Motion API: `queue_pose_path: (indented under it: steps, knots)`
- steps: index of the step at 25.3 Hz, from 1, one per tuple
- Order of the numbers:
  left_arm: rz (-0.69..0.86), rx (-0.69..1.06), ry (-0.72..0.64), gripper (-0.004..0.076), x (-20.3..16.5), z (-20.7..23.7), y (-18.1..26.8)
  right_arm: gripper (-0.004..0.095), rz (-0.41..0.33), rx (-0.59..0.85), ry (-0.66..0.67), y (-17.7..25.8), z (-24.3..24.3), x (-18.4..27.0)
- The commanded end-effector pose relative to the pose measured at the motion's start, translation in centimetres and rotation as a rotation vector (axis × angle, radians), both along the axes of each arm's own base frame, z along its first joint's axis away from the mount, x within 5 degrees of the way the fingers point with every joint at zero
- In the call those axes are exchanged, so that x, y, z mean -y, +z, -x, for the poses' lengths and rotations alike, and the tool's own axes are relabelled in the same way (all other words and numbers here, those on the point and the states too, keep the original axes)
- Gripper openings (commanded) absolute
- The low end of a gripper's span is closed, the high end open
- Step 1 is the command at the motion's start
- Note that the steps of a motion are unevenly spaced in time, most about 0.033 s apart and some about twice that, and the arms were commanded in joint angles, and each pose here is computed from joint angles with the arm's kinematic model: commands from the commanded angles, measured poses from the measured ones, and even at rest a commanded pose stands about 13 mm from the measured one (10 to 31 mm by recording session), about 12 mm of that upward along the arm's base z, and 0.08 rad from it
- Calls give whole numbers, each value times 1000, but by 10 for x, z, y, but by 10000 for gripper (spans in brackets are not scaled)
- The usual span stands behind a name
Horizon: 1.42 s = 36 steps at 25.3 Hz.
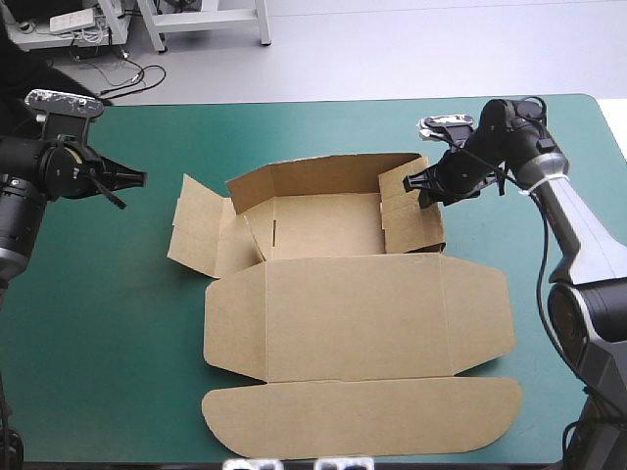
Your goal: Fold the box
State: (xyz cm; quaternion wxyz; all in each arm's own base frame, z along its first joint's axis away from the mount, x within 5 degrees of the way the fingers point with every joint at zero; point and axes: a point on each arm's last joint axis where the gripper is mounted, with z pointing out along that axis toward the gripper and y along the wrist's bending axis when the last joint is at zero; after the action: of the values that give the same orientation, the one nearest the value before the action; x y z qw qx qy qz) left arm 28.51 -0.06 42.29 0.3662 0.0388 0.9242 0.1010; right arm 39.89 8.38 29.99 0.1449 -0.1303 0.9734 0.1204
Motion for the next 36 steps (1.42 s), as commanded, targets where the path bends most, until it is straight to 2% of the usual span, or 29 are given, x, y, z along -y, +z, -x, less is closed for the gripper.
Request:
queue_pose_path:
  steps: [1,3,4,5,6,9,13,20,25,30,36]
  knots:
    - [3,110,-6,6,-1,7,20,430,-48,60,8,11,-3,-3]
    - [-7,110,-5,6,-2,7,20,395,-41,16,20,-5,-9,-5]
    - [-2,95,-3,6,-1,8,19,271,-44,-15,31,-15,-12,-6]
    - [-3,90,-3,6,-2,8,18,192,-48,-27,31,-19,-13,-7]
    - [-22,84,-20,6,-2,8,18,-26,-69,-37,33,-22,-14,-9]
    - [-6,107,7,11,-11,5,19,-17,-141,-34,26,-14,-11,-13]
    - [220,136,123,14,-59,4,21,-17,-223,47,5,29,0,-3]
    - [582,226,134,13,-100,7,21,-16,-334,251,-48,109,27,28]
    - [741,258,37,13,-101,-2,20,-17,-369,391,-71,157,58,44]
    - [896,255,-92,13,-96,-18,13,-17,-441,503,-73,194,89,52]
    - [1078,233,-259,13,-89,-28,8,-16,-478,591,-48,221,113,51]
